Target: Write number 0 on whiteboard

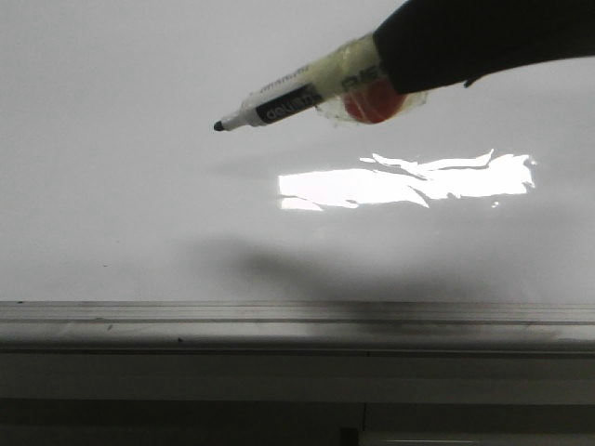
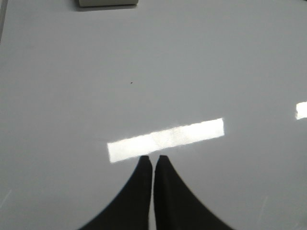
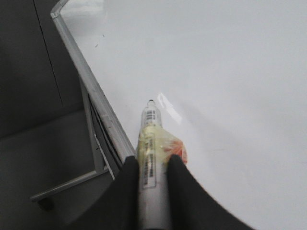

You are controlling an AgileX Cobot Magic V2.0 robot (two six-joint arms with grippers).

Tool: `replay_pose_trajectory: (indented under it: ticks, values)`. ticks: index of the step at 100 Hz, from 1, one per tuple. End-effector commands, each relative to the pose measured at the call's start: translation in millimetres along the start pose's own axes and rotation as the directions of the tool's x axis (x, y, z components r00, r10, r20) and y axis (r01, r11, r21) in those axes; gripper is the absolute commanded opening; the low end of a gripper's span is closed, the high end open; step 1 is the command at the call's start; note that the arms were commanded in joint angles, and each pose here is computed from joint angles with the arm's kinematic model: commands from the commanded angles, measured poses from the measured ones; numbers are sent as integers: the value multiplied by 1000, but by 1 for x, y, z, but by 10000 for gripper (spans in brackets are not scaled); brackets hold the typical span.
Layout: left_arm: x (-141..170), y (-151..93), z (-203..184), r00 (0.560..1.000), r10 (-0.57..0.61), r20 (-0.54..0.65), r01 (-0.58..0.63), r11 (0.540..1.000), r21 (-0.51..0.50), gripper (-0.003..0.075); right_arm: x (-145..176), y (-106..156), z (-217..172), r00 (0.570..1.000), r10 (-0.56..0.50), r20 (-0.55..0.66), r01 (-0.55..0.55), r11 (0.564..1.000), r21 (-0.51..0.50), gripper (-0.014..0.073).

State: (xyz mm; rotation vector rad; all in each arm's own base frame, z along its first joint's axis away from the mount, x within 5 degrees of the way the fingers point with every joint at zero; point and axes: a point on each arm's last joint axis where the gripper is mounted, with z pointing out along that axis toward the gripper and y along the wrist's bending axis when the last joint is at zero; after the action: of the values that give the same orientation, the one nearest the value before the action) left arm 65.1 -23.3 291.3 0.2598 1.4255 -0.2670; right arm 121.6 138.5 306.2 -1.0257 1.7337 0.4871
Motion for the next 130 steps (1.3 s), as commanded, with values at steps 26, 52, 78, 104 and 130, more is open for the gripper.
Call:
replay_pose_trajectory:
  ticks: [26,52,78,104,130]
  values:
    - [-16,1,1,995,-17,94,19,1000,-13,-20,-9,-16,-2,998,20,52,-25,995,94,-47]
    - [-16,1,1,995,-17,94,19,1000,-13,-20,6,-14,1,999,27,22,-29,995,96,-47]
    - [-16,1,1,995,-17,98,19,1000,-14,-20,4,-14,-5,999,11,42,-15,995,103,-47]
    - [-18,2,1,993,-17,117,19,1000,-16,-20,7,-22,-7,1000,8,27,-11,989,146,-47]
    - [-18,2,1,993,-17,119,19,1000,-16,-20,9,-34,-6,999,23,26,-28,977,210,-47]
